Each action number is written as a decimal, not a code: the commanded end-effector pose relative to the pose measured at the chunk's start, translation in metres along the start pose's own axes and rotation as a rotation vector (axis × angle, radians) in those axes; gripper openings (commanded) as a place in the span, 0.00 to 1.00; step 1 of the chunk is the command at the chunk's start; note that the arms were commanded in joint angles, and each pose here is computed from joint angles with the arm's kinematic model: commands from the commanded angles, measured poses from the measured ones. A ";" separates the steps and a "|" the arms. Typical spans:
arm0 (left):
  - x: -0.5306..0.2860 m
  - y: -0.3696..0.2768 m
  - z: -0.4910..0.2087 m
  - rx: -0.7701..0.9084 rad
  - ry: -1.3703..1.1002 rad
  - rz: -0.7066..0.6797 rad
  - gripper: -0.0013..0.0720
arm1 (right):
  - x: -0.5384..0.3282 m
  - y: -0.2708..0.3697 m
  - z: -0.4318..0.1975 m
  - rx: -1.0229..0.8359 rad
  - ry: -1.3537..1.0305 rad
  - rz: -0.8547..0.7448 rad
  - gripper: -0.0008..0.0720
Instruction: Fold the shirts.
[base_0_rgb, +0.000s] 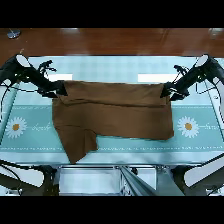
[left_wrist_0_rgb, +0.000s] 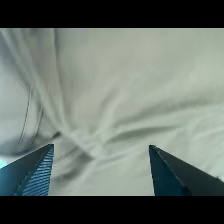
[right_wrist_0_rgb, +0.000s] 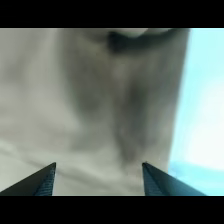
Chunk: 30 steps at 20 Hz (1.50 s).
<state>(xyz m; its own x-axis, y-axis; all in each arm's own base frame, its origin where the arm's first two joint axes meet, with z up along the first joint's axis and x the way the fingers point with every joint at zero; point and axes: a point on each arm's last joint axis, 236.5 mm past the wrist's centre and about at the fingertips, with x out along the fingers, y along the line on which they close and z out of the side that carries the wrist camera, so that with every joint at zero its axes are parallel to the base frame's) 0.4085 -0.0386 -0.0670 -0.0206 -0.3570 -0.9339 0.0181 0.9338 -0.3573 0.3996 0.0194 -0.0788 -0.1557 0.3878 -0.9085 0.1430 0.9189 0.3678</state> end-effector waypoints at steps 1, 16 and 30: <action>-0.015 0.001 -0.013 -0.029 0.027 -0.017 0.98 | -0.028 0.000 -0.007 -0.032 -0.039 -0.010 0.86; 0.015 0.029 -0.178 -0.603 -0.209 -0.317 0.98 | 0.007 0.010 -0.122 0.172 -0.411 0.368 0.86; 0.057 -0.039 -0.210 -0.422 -0.091 -0.440 0.05 | 0.003 -0.077 -0.163 0.423 -0.308 0.195 0.86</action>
<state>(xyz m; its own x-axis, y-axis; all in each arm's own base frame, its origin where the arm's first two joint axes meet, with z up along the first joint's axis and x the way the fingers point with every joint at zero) 0.1949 -0.0786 -0.1103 0.1446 -0.6599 -0.7373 -0.4031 0.6412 -0.6529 0.2737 -0.0115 -0.0579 0.3503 0.5124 -0.7841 0.4380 0.6503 0.6207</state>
